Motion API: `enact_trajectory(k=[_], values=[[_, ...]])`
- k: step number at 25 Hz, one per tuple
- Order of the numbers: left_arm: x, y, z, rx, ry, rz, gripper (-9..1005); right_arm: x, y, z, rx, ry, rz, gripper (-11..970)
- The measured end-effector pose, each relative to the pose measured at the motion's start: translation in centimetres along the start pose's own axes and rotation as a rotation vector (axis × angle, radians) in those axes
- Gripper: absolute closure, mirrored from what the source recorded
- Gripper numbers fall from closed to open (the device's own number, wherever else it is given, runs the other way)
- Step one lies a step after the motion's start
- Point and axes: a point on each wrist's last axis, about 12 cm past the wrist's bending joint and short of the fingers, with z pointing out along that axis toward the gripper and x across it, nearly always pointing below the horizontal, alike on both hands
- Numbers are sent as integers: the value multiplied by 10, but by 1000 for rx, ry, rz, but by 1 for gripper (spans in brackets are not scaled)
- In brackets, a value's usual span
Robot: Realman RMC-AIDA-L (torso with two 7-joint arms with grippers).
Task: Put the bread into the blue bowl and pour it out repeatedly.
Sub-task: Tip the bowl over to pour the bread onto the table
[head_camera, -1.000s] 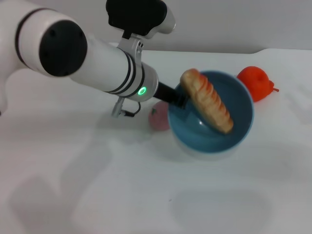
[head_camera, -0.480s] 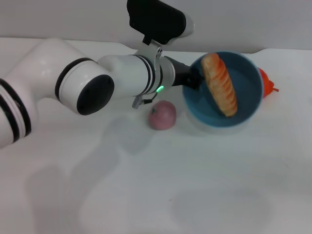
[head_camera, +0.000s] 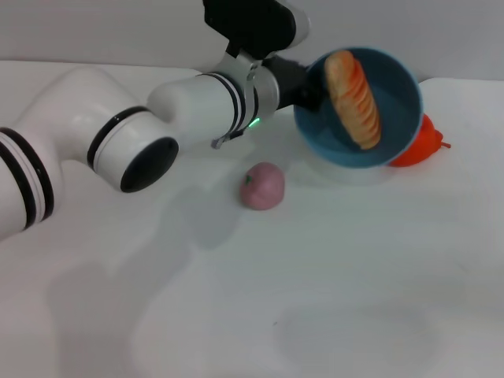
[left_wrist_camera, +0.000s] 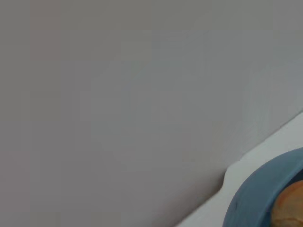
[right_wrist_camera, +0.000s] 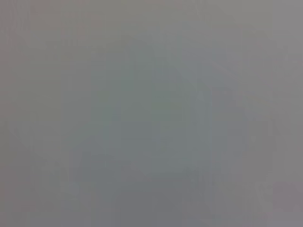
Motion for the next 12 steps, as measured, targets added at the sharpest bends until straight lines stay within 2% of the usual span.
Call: enact_trajectory(k=[3,8,12], values=[[-1,-8,-1,21,-69,92,997,1,-1,-1,11,-4,2,445],[6,-23,-6,66,-164,326,996,2,-2,-3,24,-10,11,444],[12,-25,-9,65,-177,413,996,3,-2,-5,30,-14,18,444]])
